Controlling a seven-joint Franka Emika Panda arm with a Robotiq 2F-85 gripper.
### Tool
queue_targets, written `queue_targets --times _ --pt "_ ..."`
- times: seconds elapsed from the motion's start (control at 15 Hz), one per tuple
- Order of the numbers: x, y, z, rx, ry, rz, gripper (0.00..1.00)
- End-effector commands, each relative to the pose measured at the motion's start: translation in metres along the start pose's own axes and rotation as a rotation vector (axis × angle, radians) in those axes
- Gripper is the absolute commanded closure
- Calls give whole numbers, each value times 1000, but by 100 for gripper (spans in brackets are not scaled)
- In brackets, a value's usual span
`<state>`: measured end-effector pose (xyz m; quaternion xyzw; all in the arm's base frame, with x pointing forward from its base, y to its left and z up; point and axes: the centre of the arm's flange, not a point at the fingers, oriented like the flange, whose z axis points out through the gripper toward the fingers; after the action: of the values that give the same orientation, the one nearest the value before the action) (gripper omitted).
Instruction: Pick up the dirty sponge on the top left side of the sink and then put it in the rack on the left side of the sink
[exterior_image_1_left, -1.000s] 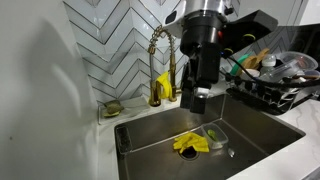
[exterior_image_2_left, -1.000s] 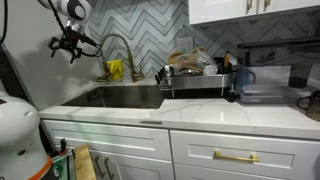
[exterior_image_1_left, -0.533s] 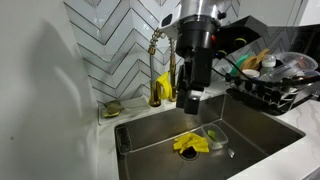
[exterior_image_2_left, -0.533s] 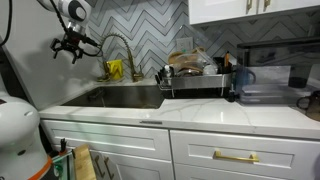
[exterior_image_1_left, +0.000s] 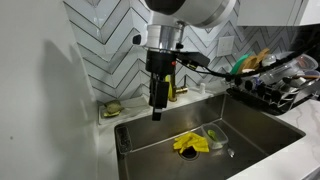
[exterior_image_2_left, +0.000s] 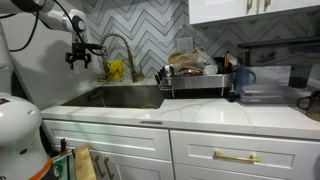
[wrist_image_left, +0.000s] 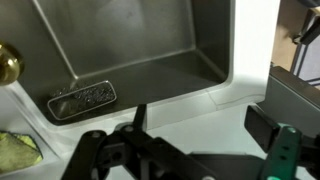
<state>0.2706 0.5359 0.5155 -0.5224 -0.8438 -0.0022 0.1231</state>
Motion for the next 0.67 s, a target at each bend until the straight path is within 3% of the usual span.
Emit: queue_targets --times 0.0,0.4,0.6 --pt "7 5 1 -26 12 -36 0" --pt "16 13 2 -47 29 -89 0" --pt "39 20 4 -64 -54 -165 0"
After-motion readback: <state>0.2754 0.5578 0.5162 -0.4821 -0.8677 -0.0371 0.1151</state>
